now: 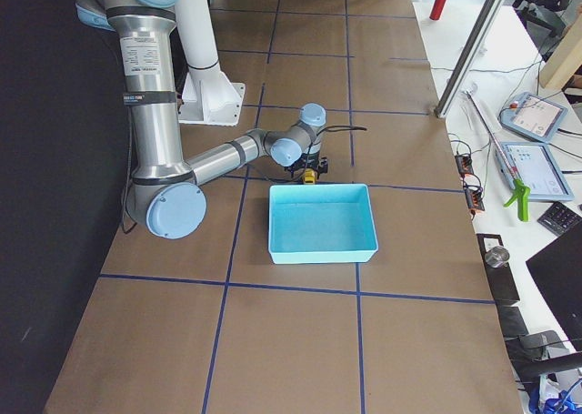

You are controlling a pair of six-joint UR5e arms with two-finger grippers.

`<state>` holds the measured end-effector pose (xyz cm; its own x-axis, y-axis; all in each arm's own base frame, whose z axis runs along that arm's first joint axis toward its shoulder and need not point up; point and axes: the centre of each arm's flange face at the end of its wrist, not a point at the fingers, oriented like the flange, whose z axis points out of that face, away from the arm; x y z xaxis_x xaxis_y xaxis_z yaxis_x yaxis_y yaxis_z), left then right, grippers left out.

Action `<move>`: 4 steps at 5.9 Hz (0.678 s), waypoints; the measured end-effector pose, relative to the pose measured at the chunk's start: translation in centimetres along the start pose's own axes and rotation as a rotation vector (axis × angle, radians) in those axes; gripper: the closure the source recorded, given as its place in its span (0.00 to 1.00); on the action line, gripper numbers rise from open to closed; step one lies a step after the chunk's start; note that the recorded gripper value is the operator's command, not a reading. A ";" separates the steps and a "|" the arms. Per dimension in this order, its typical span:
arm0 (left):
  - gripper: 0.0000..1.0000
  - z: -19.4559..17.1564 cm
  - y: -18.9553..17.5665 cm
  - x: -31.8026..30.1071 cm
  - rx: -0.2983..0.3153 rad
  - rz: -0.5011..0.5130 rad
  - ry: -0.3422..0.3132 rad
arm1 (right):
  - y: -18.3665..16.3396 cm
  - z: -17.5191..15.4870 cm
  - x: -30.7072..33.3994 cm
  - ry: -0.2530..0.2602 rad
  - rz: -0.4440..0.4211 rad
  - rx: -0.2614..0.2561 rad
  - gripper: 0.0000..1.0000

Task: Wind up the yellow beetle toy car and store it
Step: 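Close the right gripper on the yellow car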

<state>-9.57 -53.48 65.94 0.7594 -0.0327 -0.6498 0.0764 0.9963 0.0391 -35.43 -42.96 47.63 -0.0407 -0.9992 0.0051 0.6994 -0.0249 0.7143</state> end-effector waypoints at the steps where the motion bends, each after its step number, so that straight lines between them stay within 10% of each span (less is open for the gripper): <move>1: 0.00 -0.1 0.0 0.1 0.001 0.002 0.000 | 0.1 0.3 0.0 -0.003 0.001 -0.005 0.26; 2: 0.00 -0.1 0.0 0.1 0.002 0.002 0.004 | 0.1 0.5 0.0 -0.004 0.001 -0.007 0.79; 4: 0.00 0.0 0.0 0.2 0.001 0.003 0.015 | -0.2 0.0 0.0 0.004 -0.005 0.000 1.00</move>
<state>-9.46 -53.49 65.78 0.7501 -0.0288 -0.6607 0.0747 0.9963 0.0413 -35.55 -42.93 47.48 -0.0411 -0.9992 -0.0012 0.6991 -0.0296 0.7145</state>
